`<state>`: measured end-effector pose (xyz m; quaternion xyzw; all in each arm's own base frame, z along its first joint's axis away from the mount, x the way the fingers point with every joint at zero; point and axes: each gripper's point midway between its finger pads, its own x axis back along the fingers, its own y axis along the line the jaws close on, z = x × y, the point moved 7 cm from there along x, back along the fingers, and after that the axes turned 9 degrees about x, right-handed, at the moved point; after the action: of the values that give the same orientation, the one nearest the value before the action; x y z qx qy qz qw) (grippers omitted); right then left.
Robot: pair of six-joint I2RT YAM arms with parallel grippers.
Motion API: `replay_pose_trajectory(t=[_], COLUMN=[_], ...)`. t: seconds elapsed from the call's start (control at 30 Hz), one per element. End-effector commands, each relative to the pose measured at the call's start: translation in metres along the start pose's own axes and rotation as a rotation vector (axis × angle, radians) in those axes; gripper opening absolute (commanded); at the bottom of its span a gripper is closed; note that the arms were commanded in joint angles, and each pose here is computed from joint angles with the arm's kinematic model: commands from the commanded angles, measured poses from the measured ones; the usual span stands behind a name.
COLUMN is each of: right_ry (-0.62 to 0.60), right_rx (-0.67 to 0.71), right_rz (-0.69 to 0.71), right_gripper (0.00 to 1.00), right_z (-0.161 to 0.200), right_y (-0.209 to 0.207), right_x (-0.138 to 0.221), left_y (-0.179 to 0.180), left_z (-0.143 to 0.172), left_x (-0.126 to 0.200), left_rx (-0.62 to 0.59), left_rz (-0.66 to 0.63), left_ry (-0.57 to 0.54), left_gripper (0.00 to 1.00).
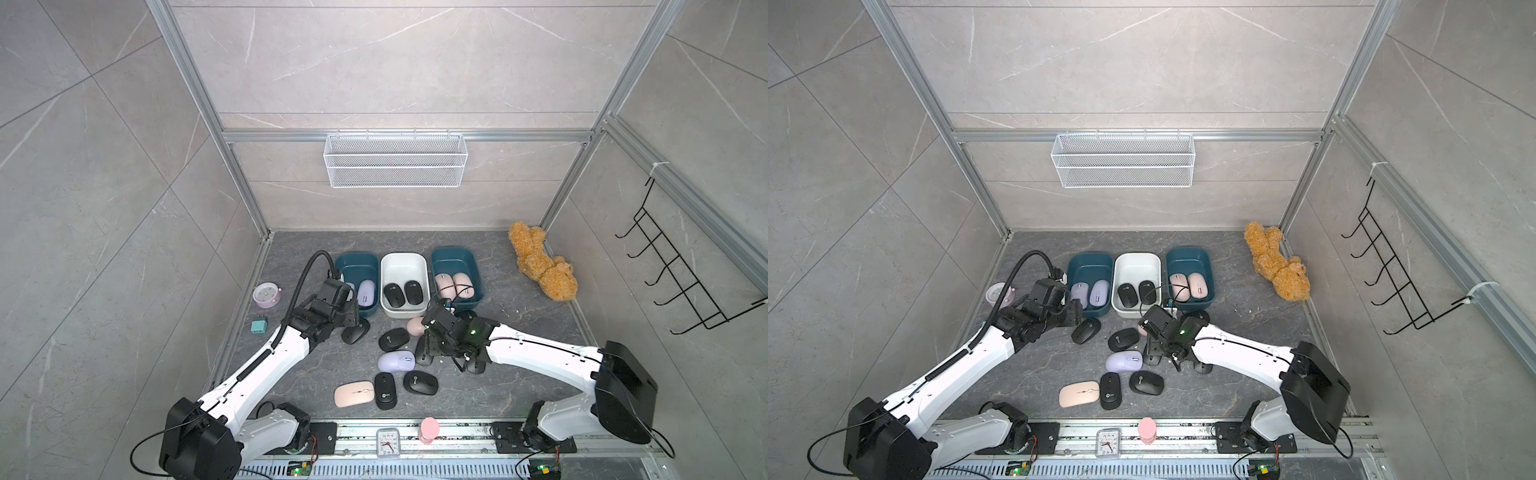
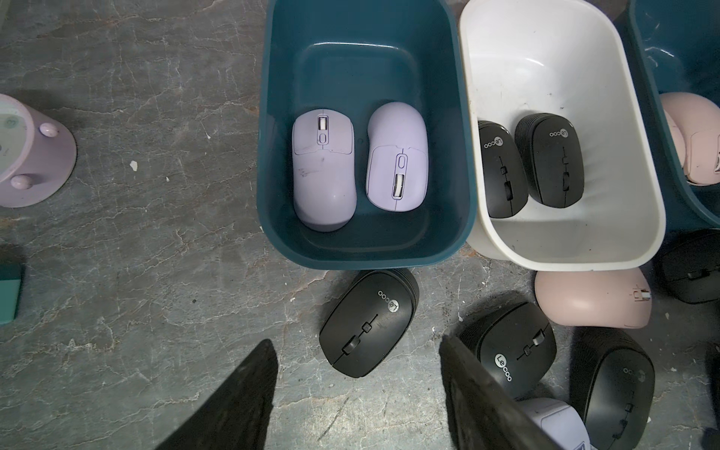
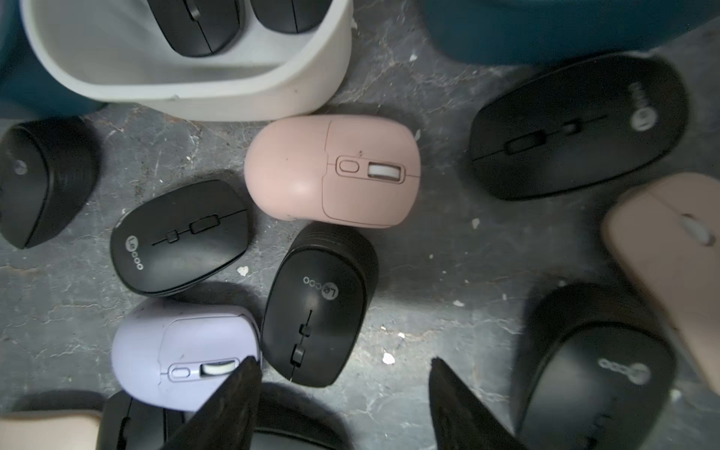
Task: Place the mice by color into the storage box
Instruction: Pick up the mouse from the center of the board.
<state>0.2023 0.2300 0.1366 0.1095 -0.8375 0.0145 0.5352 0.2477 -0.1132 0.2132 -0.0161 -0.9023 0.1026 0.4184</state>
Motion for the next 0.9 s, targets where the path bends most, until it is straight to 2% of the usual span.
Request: replay_pose_trajectory(t=[0.0,0.33,0.87], right_ry=[0.015,0.049,0.054], right_rx=[-0.047,-0.07,-0.066], right_rz=[-0.028,-0.012,0.04], right_gripper=[0.71,0.72,0.72], right_z=[0.004,0.003,-0.002], right_y=[0.011,0.02,0.023], right_x=[-0.017,-0.039,-0.049], left_y=[0.001,0.002,0.002], left_z=[-0.004,-0.003,-0.003], left_x=[0.006,0.008,0.009], left_rx=[-0.011,-0.001,-0.004], left_rz=[0.022,0.032,0.027], left_ry=[-0.036,-0.044,-0.048], left_gripper=[0.69,0.69,0.69])
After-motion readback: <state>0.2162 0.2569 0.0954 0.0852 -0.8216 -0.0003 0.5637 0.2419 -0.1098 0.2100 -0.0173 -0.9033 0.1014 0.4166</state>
